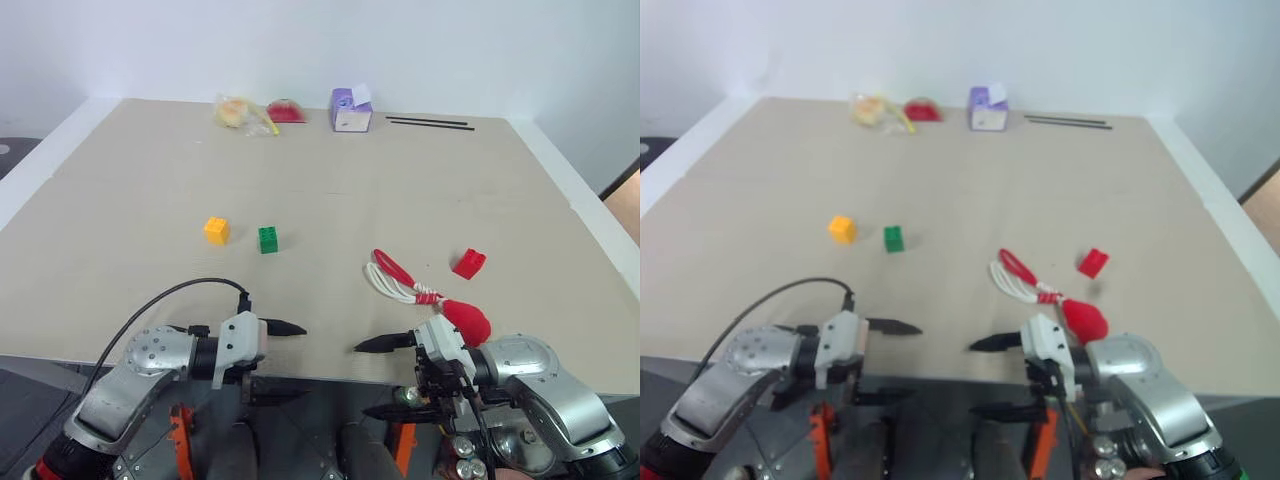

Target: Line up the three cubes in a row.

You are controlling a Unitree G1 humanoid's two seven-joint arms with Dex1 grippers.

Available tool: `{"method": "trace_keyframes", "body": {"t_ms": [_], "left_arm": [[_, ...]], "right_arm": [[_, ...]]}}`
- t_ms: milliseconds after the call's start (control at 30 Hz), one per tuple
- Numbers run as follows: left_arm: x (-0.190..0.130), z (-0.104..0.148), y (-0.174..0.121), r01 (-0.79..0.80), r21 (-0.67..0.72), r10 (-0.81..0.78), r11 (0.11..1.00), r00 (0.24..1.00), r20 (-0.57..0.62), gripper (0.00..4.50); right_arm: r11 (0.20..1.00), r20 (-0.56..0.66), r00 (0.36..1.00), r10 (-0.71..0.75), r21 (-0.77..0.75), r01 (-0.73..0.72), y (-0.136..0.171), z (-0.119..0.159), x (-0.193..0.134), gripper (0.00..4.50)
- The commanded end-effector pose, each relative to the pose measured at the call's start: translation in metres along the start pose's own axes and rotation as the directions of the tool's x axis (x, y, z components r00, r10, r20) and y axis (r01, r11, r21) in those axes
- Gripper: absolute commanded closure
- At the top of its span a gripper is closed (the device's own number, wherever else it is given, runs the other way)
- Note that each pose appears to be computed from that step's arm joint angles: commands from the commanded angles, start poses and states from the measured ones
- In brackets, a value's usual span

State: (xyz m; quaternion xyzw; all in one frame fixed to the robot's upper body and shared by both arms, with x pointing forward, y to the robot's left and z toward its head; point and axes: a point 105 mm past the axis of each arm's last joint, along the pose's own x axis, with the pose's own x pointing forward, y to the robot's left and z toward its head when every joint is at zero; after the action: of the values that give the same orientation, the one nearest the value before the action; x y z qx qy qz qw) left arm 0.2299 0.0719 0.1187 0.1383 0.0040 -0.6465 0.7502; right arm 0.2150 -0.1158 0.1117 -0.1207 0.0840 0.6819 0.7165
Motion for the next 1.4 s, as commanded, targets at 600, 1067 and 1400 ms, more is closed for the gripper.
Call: {"method": "trace_keyframes", "body": {"t_ms": [600,1067,1400], "left_arm": [[0.042,0.072,0.068,-0.251,-0.001,0.243,0.968,0.933,0.265,0.06],[0.043,0.072,0.061,-0.230,-0.005,0.223,0.973,0.941,0.256,0.00],[0.040,0.074,0.068,-0.259,0.004,0.249,0.966,0.932,0.262,0.00]], "right_arm": [[0.847,-0.588,0.667,-0.457,-0.058,0.528,-0.121,-0.001,-0.097,0.00],[0.828,-0.619,0.668,-0.412,0.051,0.558,-0.124,-0.018,-0.094,2.61],[0.818,-0.527,0.719,-0.454,0.075,0.571,-0.130,0.003,-0.089,4.47]]}}
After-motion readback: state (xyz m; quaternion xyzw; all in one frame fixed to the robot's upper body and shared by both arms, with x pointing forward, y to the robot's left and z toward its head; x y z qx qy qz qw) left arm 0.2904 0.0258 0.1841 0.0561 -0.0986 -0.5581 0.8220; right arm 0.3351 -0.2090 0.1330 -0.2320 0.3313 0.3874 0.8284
